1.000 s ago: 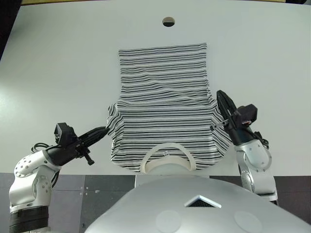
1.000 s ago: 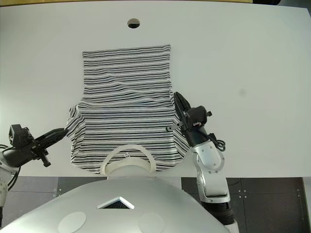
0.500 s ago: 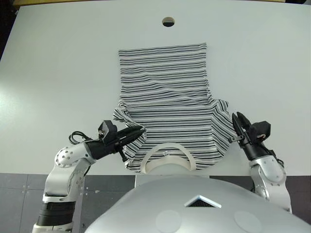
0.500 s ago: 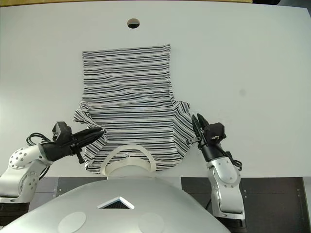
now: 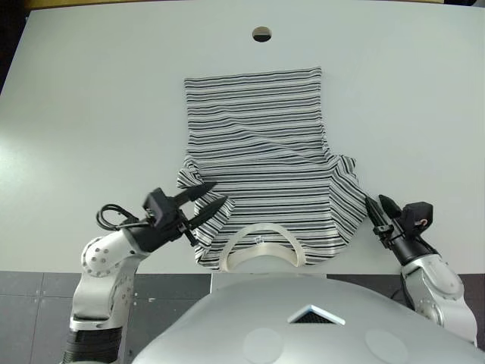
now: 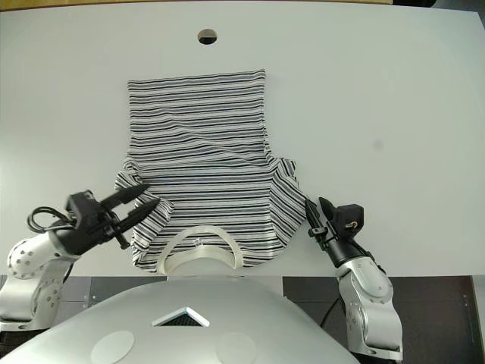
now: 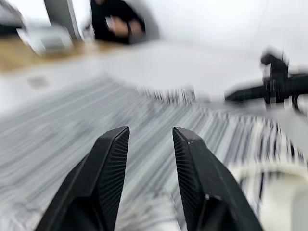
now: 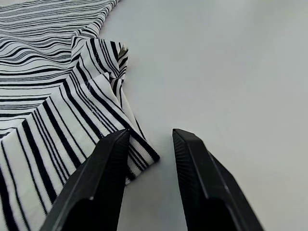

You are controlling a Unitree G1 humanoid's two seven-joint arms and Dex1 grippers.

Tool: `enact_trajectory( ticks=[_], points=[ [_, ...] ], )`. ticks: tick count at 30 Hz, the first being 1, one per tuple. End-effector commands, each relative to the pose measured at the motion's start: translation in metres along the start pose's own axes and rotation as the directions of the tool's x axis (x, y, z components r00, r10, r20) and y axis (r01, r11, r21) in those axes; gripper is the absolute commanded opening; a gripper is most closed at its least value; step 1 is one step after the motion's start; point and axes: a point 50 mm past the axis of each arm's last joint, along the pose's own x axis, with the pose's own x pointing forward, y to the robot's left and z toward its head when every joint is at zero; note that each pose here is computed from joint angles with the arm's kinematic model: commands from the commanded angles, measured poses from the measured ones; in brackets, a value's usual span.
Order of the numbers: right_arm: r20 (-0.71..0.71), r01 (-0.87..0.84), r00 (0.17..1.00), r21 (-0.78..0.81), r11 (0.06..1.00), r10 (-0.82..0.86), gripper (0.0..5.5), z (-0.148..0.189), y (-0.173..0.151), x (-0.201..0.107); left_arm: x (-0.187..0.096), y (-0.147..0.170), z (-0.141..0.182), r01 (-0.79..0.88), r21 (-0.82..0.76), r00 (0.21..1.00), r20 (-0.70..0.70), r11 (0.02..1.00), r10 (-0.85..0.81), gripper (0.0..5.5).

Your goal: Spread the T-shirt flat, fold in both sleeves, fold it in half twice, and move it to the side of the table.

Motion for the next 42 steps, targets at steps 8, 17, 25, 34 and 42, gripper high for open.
enact_trajectory(
  ticks=[8, 17, 25, 34, 42],
  points=[
    [-0.206, -0.103, 0.974, -0.027, 0.994, 0.096, 0.27, -0.027, 0.009, -0.001, -0.012, 0.034, -0.004, -0.231, 0.031, 0.973, -0.015, 0.972, 0.232, 1.71],
    [0.022, -0.24, 0.969, -0.147, 0.96, 0.246, 0.14, 0.032, 0.029, 0.005, -0.027, 0.034, -0.034, -0.247, 0.08, 0.955, -0.148, 0.966, 0.257, 1.71],
    [0.053, -0.435, 0.89, -0.198, 0.879, 0.452, 0.14, 0.055, 0.073, 0.014, -0.032, 0.026, -0.046, -0.18, 0.099, 0.957, -0.211, 0.979, 0.197, 1.71],
    [-0.02, -0.553, 0.827, -0.214, 0.806, 0.562, 0.36, 0.026, 0.116, 0.048, -0.03, 0.029, -0.033, -0.098, 0.252, 0.962, -0.224, 0.963, 0.156, 1.71],
    [0.007, -0.632, 0.749, -0.294, 0.717, 0.662, 1.73, 0.04, 0.109, 0.026, -0.041, 0.028, -0.002, 0.169, 0.537, 0.892, -0.441, 0.826, 0.104, 2.01]
  ],
)
